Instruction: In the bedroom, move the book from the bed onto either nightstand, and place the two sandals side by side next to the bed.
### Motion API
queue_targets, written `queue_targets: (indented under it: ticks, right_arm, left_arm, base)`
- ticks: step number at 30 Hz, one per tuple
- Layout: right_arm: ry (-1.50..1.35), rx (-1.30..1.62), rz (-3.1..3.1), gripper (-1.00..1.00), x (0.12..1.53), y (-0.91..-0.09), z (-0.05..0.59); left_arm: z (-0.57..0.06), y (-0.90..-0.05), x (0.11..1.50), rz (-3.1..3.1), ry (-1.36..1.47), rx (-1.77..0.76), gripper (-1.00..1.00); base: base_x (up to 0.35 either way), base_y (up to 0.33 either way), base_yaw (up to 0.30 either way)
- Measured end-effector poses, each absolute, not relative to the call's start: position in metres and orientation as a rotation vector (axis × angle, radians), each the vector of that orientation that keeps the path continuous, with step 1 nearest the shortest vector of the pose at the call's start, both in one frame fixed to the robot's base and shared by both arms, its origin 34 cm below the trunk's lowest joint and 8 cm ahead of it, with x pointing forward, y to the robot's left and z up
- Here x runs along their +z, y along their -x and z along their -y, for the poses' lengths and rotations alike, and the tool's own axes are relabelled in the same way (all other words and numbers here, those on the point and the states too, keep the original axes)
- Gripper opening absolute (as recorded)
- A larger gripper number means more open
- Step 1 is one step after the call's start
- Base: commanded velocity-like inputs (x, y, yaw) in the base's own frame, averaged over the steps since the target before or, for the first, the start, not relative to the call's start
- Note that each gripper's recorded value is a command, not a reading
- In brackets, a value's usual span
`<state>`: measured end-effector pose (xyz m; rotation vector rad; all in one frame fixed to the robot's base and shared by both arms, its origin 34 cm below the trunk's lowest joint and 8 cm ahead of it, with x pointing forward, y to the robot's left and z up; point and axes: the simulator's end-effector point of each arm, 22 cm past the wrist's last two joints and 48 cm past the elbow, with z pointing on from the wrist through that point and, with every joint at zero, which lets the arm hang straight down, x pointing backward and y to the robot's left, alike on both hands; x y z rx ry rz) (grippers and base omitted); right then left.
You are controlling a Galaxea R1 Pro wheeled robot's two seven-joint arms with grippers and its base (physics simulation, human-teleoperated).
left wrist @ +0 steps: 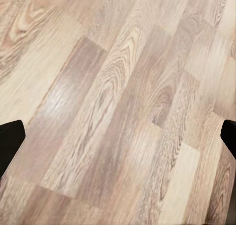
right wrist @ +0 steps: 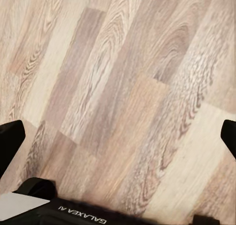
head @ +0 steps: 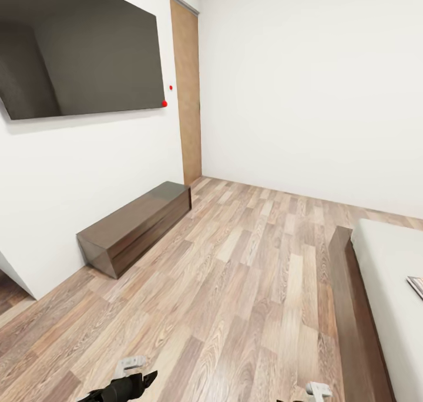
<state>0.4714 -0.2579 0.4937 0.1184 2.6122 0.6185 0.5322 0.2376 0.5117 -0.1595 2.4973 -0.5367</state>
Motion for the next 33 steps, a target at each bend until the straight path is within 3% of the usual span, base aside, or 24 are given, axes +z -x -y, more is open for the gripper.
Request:
queue_targets:
  ticks: [33]
  right_arm:
    - [-0.149,0.641,-2.656,1.00,0.484,-0.450,0.252]
  left_arm:
    - [-0.237,-0.532,0.512,-2.499,0.163,-0.540,1.00]
  base:
    - [0.326,0.000,0.000]
